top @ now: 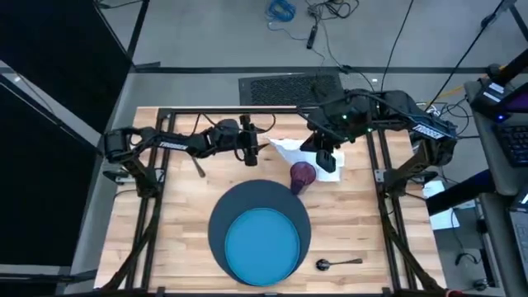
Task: Set table place
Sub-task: Fold the white napkin
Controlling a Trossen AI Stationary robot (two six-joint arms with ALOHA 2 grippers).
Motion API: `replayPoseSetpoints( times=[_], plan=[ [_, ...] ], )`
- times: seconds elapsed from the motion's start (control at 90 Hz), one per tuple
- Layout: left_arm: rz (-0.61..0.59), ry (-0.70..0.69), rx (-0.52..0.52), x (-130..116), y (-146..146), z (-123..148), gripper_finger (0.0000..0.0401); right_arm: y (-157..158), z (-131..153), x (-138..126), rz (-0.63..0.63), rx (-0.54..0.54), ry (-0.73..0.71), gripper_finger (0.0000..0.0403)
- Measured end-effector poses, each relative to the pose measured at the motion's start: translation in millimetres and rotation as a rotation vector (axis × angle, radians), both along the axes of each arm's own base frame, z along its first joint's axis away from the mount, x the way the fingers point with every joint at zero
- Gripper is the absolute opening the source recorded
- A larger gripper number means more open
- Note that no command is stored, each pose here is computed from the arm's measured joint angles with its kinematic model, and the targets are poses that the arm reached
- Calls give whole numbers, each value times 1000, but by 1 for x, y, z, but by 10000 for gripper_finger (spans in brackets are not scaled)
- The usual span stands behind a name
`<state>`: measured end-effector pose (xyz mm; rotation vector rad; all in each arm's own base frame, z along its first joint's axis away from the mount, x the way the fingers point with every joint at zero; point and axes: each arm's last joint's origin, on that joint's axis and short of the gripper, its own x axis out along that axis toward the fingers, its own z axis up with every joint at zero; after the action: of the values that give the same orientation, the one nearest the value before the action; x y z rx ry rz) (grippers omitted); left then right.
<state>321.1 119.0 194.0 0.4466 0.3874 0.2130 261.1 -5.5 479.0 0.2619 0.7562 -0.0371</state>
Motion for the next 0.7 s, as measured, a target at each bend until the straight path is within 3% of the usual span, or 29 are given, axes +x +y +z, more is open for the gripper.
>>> replayPoseSetpoints(
  times=[0.7],
  plan=[
    [-135,154,-142,2,-5,-22,206,6,8,-9,12,-1,-51,0]
  ],
)
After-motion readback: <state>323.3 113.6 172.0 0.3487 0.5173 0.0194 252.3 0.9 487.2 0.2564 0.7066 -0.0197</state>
